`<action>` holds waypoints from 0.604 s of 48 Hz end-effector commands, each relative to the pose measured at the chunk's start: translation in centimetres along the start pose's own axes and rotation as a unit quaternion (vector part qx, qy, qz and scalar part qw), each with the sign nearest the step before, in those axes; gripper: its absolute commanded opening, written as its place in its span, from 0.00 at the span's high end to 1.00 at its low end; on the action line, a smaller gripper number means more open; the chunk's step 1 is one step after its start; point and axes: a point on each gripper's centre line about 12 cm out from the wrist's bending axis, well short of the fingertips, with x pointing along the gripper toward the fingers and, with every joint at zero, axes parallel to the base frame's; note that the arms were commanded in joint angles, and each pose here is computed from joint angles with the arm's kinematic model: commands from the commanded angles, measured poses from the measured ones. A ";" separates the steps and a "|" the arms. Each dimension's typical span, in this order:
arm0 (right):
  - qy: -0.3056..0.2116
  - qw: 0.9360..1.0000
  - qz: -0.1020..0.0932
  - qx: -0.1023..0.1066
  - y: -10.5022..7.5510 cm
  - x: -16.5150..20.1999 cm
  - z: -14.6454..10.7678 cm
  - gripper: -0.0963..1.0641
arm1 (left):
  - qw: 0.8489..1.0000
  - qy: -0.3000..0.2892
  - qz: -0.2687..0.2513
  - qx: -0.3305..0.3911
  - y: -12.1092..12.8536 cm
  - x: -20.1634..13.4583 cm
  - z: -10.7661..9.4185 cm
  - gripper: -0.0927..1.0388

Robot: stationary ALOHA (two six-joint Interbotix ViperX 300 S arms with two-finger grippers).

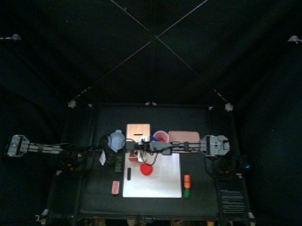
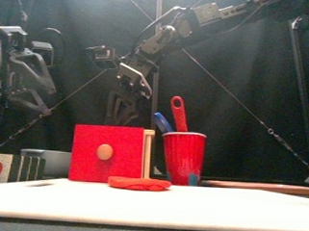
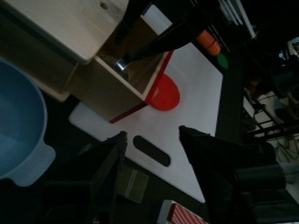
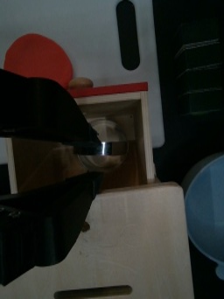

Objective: Get the cutter from the drawer then cut the dough then place the extra dough in the bowl
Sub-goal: Place the cutter on the board

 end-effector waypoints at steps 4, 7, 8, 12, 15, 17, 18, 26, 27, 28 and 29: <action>-0.025 1.000 -0.001 0.002 -0.2 -1.7 1.4 0.31 | 1.000 -0.008 -0.004 -0.001 -0.3 0.0 0.4 0.15; -0.025 1.000 0.000 0.002 -0.2 -1.7 1.4 0.31 | 1.000 -0.008 -0.004 -0.001 -0.3 0.0 0.4 0.15; -0.025 1.000 0.000 0.002 -0.1 -1.7 1.4 0.31 | 1.000 -0.008 -0.004 -0.001 -0.3 0.0 0.4 0.15; -0.025 1.000 0.002 0.002 -0.1 -1.6 1.4 0.31 | 1.000 -0.008 -0.004 -0.001 -0.3 0.0 0.4 0.15; -0.025 1.000 0.003 0.003 -0.1 -1.6 1.4 0.31 | 1.000 -0.008 -0.004 -0.001 -0.3 0.0 0.4 0.15; -0.024 1.000 0.003 0.003 0.0 -1.6 1.4 0.31 | 1.000 -0.008 -0.004 -0.001 -0.3 0.0 0.4 0.15; -0.024 1.000 0.003 0.004 -0.1 -1.6 1.3 0.31 | 1.000 -0.008 -0.004 -0.001 -0.3 0.0 0.4 0.15; -0.016 1.000 0.003 0.004 -0.1 -0.9 0.9 0.31 | 1.000 -0.008 -0.004 -0.001 -0.3 0.0 0.4 0.15; -0.015 1.000 0.003 0.003 0.0 -0.9 0.9 0.31 | 1.000 -0.008 -0.004 -0.001 -0.3 0.0 0.4 0.15; -0.015 1.000 0.003 0.005 -0.1 -0.8 0.9 0.31 | 1.000 -0.008 -0.004 -0.001 -0.3 0.0 0.4 0.15; -0.014 1.000 0.003 0.003 0.0 -0.7 0.8 0.31 | 1.000 -0.008 -0.004 -0.001 -0.3 0.0 0.4 0.15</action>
